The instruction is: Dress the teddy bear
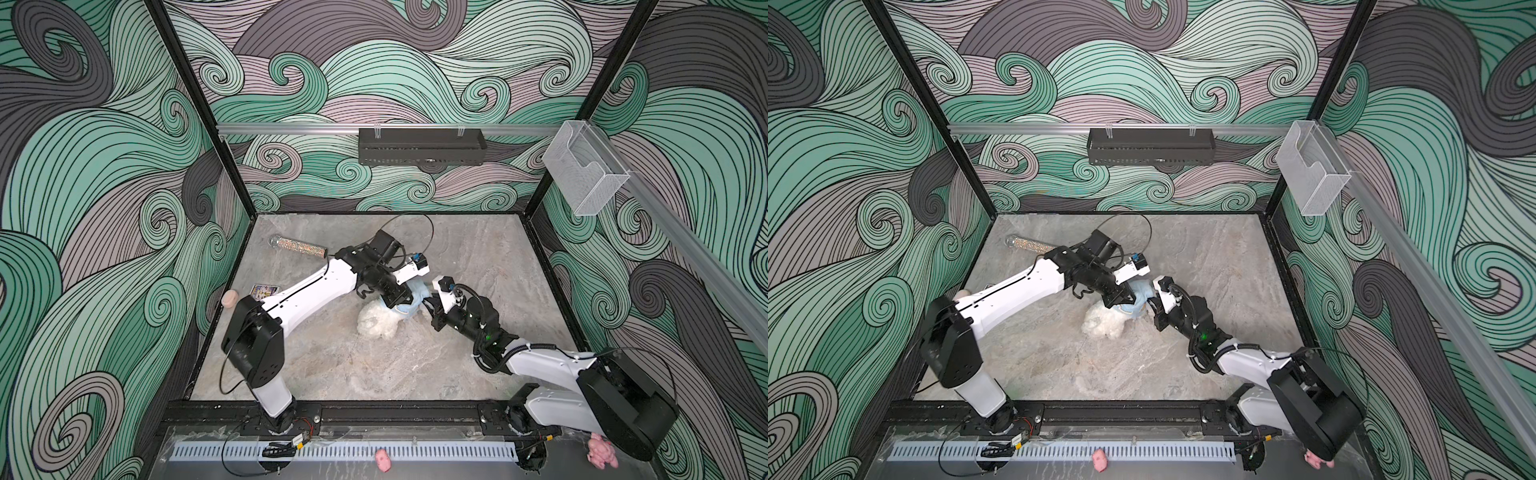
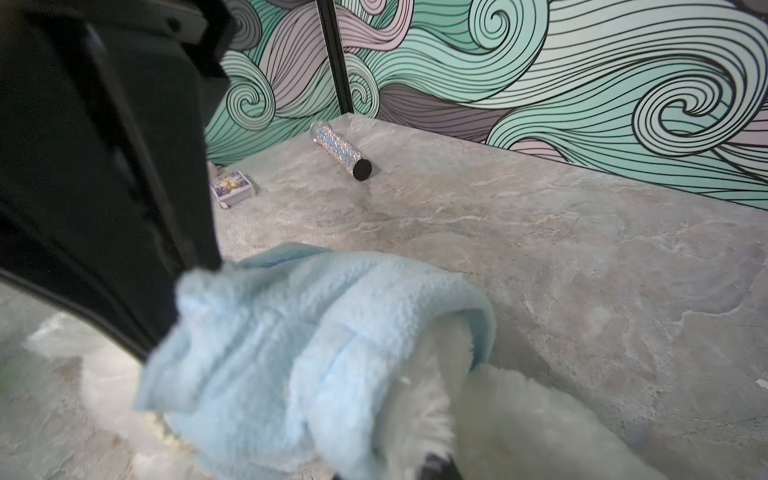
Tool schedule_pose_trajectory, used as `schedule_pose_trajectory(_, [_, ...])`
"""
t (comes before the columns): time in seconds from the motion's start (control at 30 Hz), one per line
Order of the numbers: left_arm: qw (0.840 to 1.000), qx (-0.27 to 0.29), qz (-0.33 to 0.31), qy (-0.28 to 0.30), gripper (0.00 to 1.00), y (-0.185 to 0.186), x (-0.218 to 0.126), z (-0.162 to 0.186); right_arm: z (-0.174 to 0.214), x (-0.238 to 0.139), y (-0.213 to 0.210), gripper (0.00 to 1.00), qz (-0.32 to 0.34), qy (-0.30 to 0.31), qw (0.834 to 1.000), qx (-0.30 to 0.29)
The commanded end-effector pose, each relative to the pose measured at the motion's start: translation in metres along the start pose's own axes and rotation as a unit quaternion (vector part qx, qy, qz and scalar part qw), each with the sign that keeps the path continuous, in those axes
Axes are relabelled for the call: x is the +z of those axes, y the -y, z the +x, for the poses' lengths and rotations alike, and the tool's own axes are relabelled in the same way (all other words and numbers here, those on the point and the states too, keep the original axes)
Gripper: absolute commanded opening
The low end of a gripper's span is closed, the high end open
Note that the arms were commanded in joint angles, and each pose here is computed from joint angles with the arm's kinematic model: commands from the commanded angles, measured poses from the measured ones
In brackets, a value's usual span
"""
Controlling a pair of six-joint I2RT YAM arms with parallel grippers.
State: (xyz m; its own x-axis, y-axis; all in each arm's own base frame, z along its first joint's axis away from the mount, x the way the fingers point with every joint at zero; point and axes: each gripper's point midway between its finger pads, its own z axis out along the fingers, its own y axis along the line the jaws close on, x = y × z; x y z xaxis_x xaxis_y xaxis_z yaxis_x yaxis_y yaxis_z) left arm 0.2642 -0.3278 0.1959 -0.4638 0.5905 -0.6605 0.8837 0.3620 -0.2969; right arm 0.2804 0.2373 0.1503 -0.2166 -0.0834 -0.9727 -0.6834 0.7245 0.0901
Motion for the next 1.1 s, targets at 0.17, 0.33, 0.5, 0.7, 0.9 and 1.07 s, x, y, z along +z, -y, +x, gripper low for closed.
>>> schedule_pose_trajectory(0.17, [0.97,-0.025,-0.017,0.239,0.0,0.002,-0.086,-0.069,0.034,-0.015,0.02,0.0,0.056,-0.049,0.996,0.053])
schedule_pose_trajectory(0.33, [0.978,-0.006,-0.024,0.208,0.0,-0.004,-0.072,-0.048,0.033,-0.021,0.008,0.0,0.022,-0.036,0.998,0.044])
schedule_pose_trajectory(0.5, [0.99,0.021,-0.009,0.138,0.0,-0.001,-0.042,-0.022,0.009,-0.022,-0.007,0.0,-0.018,-0.016,1.0,-0.006])
schedule_pose_trajectory(0.7, [0.994,0.036,-0.008,0.107,0.17,0.006,-0.034,-0.025,0.0,-0.029,-0.024,0.0,-0.062,0.003,0.994,-0.085])
schedule_pose_trajectory(0.9, [0.994,0.085,-0.023,0.065,0.25,0.017,-0.029,-0.027,0.002,-0.03,-0.029,0.0,-0.067,-0.005,0.99,-0.128])
schedule_pose_trajectory(1.07, [0.992,0.124,-0.021,0.015,0.24,0.024,-0.023,-0.018,0.007,-0.029,-0.031,0.0,-0.067,-0.014,0.987,-0.143])
